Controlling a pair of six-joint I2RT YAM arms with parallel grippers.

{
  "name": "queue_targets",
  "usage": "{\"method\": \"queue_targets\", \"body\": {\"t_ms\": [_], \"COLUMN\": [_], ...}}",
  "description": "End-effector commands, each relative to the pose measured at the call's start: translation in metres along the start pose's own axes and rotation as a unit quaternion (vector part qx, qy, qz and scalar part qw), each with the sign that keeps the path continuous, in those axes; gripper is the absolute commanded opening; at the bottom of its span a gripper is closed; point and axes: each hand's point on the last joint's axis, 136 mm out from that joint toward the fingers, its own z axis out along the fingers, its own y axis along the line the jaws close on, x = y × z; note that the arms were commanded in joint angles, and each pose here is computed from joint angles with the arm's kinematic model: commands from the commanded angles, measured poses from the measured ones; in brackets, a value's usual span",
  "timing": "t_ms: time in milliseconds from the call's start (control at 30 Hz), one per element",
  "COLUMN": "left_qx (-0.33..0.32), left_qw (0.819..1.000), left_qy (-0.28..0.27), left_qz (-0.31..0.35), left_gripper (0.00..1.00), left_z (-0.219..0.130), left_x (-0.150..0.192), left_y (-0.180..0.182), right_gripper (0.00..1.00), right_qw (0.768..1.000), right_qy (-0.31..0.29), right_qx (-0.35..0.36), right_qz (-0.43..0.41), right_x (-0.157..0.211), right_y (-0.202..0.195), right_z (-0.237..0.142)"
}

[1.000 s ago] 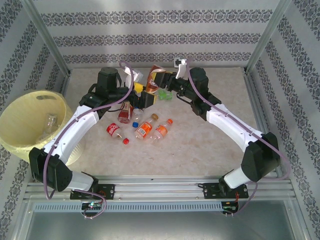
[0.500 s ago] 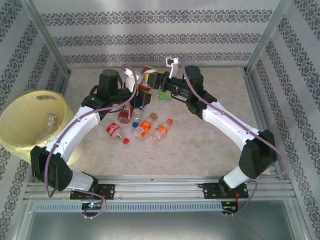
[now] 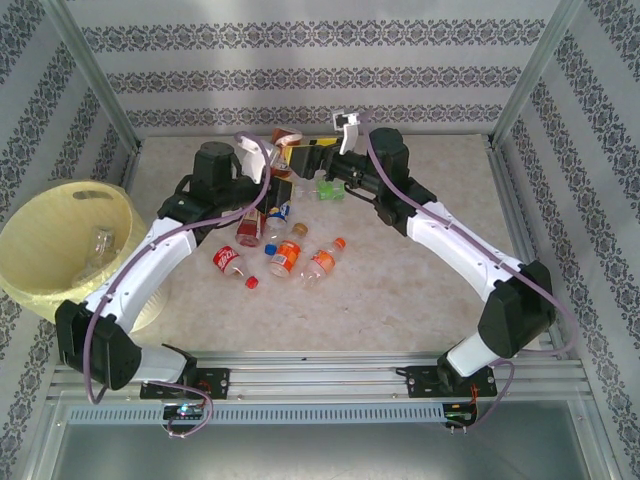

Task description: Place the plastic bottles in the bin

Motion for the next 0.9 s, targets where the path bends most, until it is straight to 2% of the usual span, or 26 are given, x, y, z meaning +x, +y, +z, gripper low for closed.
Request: {"method": "queue_targets", "body": {"t_ms": [0,33,133,167,233,333,467,567,733,867], "left_qx": [-0.151,-0.201,-0.379,-0.425,-0.482,-0.53,-0.627,-0.673,-0.698,-0.738], "left_qw": [0.988,0.979,0.922,0.902,0.872,0.843,0.772,0.731,0.699,0.649], "left_qy": [-0.016,-0.02,-0.032,-0.031,-0.035,-0.047,-0.068,-0.072,-0.05,-0.038], "left_qz": [-0.023,-0.032,-0.072,-0.075,-0.076,-0.078,-0.079,-0.085,-0.147,-0.183], "left_gripper": [0.31,0.31,0.32,0.32,0.32,0.32,0.33,0.33,0.33,0.33], "left_z": [-0.035,-0.049,-0.106,-0.125,-0.156,-0.191,-0.252,-0.288,-0.327,-0.365], "left_x": [-0.019,-0.023,-0.029,-0.03,-0.033,-0.039,-0.043,-0.038,-0.001,0.035], "left_y": [0.039,0.052,0.097,0.107,0.115,0.119,0.125,0.134,0.159,0.17], "right_gripper": [0.98,0.98,0.98,0.98,0.98,0.98,0.98,0.98,0.98,0.98], "right_qw": [0.995,0.993,0.986,0.983,0.978,0.974,0.973,0.974,0.975,0.976], "right_qy": [-0.07,-0.083,-0.099,-0.103,-0.109,-0.116,-0.115,-0.112,-0.109,-0.106], "right_qx": [0.046,0.067,0.122,0.141,0.17,0.194,0.202,0.197,0.191,0.187], "right_qz": [-0.046,-0.049,-0.057,-0.06,-0.056,-0.034,-0.006,0.007,0.015,0.015], "right_x": [-0.037,-0.041,-0.044,-0.043,-0.043,-0.041,-0.039,-0.039,-0.039,-0.042], "right_y": [0.002,-0.005,-0.029,-0.038,-0.052,-0.069,-0.083,-0.086,-0.087,-0.087], "right_z": [-0.027,-0.033,-0.05,-0.055,-0.064,-0.075,-0.081,-0.081,-0.079,-0.077]}}
